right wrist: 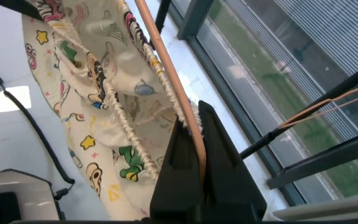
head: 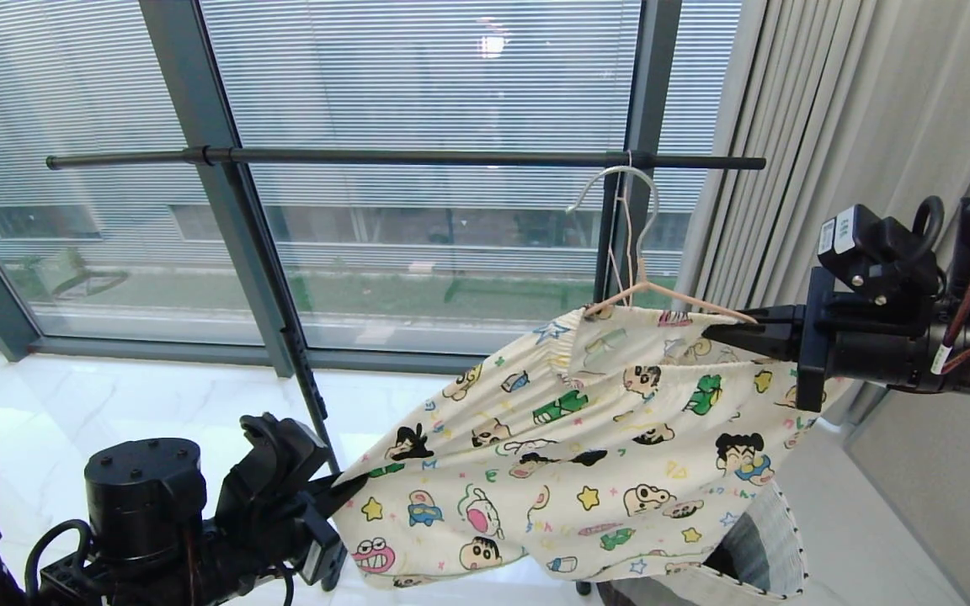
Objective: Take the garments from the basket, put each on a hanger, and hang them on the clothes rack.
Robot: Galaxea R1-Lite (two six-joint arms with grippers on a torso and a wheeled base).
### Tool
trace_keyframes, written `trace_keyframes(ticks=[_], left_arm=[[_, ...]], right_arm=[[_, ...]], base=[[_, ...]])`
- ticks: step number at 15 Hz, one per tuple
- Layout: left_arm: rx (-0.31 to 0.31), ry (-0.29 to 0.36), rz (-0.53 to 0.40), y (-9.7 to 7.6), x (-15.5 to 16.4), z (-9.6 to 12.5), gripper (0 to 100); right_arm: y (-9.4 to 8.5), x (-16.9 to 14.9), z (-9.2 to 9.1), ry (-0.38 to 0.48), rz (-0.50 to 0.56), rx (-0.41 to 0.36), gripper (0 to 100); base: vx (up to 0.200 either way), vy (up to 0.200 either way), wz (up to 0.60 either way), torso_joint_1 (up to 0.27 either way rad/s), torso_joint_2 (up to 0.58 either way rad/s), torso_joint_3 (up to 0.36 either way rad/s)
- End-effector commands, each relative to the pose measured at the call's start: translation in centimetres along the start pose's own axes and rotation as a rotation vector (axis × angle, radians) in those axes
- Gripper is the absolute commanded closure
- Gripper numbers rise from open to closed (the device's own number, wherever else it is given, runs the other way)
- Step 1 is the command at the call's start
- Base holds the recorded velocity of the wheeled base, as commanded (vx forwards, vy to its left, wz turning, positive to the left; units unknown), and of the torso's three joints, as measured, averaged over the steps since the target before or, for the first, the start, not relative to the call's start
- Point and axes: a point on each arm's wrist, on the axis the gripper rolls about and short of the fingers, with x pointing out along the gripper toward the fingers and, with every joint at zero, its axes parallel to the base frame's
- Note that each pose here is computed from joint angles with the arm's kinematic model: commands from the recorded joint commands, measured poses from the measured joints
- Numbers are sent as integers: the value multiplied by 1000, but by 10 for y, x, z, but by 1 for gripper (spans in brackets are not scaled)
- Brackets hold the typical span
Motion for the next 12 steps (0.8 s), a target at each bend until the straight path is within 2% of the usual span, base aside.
trace_keyframes(ticks=[1, 2, 5, 7, 10, 11, 12], left_arm=[[12, -19, -17, -4, 2, 3, 100], [16, -27, -21, -6, 2, 4, 0], [2, -20, 27, -2, -1, 4, 0], [-25, -38, 134, 12, -6, 4, 0], [-79, -120, 487, 74, -27, 4, 0], [-110, -166, 565, 88, -40, 9, 0], [-133, -234, 600, 93, -49, 20, 0]], right_arm=[[2, 1, 1, -4, 7, -3, 100], [4, 2, 1, -4, 18, -1, 100], [7, 3, -1, 12, 10, 3, 100], [8, 2, -7, 68, -60, 28, 100], [16, 1, -21, 215, -226, 144, 100], [20, 1, -24, 265, -262, 188, 100], [24, 0, -26, 308, -291, 235, 100]], base=[[0, 0, 0, 0, 0, 0], [0, 0, 0, 0, 0, 0], [0, 0, 0, 0, 0, 0], [0, 0, 0, 0, 0, 0], [0, 0, 0, 0, 0, 0], [0, 0, 0, 0, 0, 0], [0, 0, 0, 0, 0, 0]])
